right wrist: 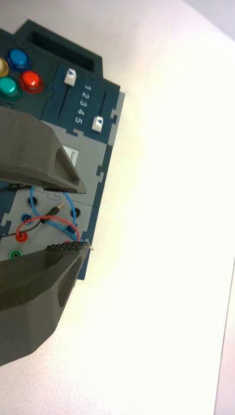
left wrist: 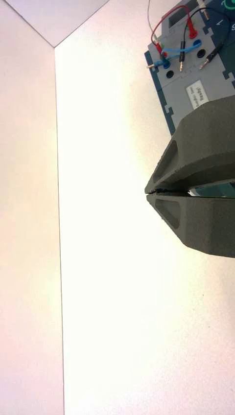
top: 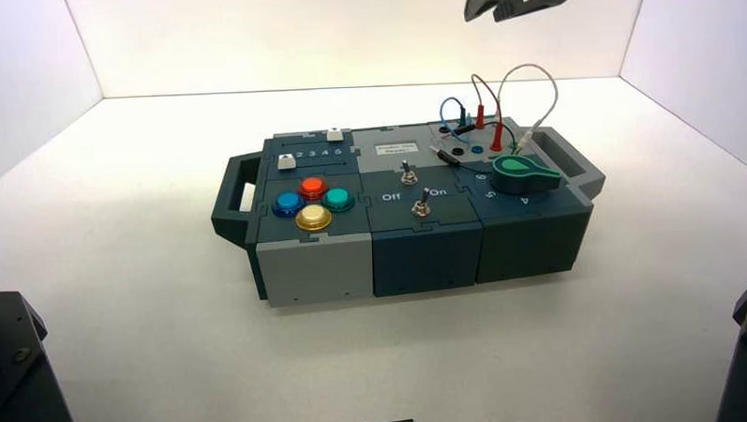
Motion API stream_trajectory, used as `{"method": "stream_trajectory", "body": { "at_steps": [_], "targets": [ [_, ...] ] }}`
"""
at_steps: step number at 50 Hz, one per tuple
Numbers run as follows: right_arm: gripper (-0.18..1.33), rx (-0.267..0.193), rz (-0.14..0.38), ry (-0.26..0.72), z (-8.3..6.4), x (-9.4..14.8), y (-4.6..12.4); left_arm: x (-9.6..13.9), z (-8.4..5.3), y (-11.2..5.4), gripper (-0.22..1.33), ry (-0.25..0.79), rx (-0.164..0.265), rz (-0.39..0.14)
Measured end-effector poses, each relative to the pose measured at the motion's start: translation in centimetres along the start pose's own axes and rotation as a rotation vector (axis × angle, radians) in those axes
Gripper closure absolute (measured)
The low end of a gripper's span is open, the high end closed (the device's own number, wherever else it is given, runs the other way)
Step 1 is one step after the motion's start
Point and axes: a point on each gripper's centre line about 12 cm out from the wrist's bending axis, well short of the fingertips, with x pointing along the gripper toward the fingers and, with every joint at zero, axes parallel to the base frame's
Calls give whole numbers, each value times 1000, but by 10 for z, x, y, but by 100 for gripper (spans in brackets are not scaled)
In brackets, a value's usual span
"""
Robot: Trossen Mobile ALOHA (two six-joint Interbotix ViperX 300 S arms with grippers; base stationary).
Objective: Pull the red wire.
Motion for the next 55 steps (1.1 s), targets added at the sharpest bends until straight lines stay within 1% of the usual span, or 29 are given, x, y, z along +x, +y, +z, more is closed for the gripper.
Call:
{"method": "stream_trajectory", "body": {
  "at_steps": [6, 12, 20, 26, 38, 46, 55],
  "targets": [
    [13, -4, 11, -26, 5, -12, 3, -4, 3, -1, 128, -15, -19, -4],
    [13, -7, 16, -55, 9, -21, 4, -7, 4, -1, 128, -26, -22, -6],
    [13, -10, 19, -69, 8, -27, 5, -9, 6, -2, 128, -38, -31, -9],
    [13, -8, 19, -64, 6, -27, 4, -12, 8, -2, 128, -48, -31, -11],
    [13, -8, 17, -53, 5, -24, 4, -11, 8, -2, 128, -45, -30, -12],
    [13, -8, 13, -25, -2, -18, 3, -7, 5, -1, 128, -28, -31, -7],
    [13, -9, 9, -6, -6, -14, 2, -5, 4, -1, 128, -21, -31, -6]
  ]
}}
